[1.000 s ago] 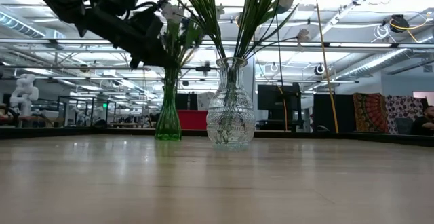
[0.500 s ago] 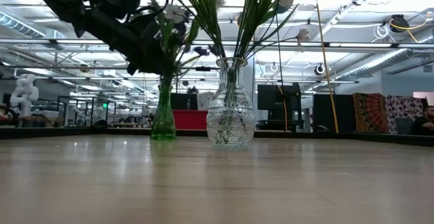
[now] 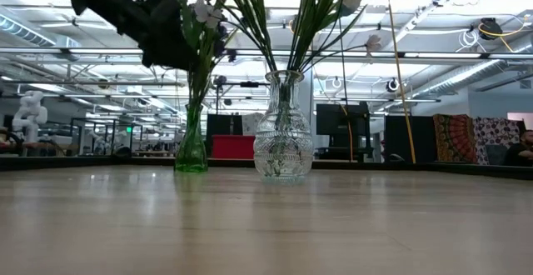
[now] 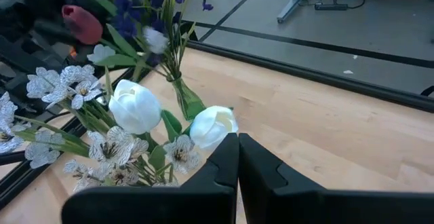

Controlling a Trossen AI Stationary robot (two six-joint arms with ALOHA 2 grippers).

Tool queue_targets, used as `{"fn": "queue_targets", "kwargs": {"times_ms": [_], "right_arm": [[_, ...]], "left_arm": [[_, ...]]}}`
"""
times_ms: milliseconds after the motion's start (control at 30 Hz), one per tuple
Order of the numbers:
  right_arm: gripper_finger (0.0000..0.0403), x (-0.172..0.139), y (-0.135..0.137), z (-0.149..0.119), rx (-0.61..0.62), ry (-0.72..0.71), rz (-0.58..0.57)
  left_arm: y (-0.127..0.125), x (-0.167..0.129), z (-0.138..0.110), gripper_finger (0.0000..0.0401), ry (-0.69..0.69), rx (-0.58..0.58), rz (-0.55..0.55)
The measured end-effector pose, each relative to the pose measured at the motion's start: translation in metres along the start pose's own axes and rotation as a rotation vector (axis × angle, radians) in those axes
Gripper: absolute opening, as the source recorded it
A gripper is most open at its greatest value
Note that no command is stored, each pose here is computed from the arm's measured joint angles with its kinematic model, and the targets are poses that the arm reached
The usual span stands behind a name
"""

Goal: Sort flowers into vase by color
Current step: Put the red flower into the green vase

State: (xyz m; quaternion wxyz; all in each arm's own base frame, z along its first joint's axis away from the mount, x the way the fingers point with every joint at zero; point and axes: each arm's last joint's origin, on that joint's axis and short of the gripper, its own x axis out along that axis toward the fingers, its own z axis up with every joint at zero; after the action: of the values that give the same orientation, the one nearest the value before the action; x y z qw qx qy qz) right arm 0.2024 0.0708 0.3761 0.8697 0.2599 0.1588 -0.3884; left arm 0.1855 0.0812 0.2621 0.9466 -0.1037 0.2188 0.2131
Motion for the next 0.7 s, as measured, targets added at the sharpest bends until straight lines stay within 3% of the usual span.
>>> {"fn": "queue_targets", "kwargs": {"times_ms": [333, 700], "right_arm": [[0.0, 0.004, -0.002, 0.004, -0.008, -0.025, -0.025], [0.0, 0.005, -0.002, 0.004, -0.036, -0.021, -0.026]], "left_arm": [[-0.001, -0.04, 0.012, 0.0192, -0.129, 0.001, -0.012], [0.0, -0.074, 0.002, 0.0192, -0.127, -0.017, -0.017]]}}
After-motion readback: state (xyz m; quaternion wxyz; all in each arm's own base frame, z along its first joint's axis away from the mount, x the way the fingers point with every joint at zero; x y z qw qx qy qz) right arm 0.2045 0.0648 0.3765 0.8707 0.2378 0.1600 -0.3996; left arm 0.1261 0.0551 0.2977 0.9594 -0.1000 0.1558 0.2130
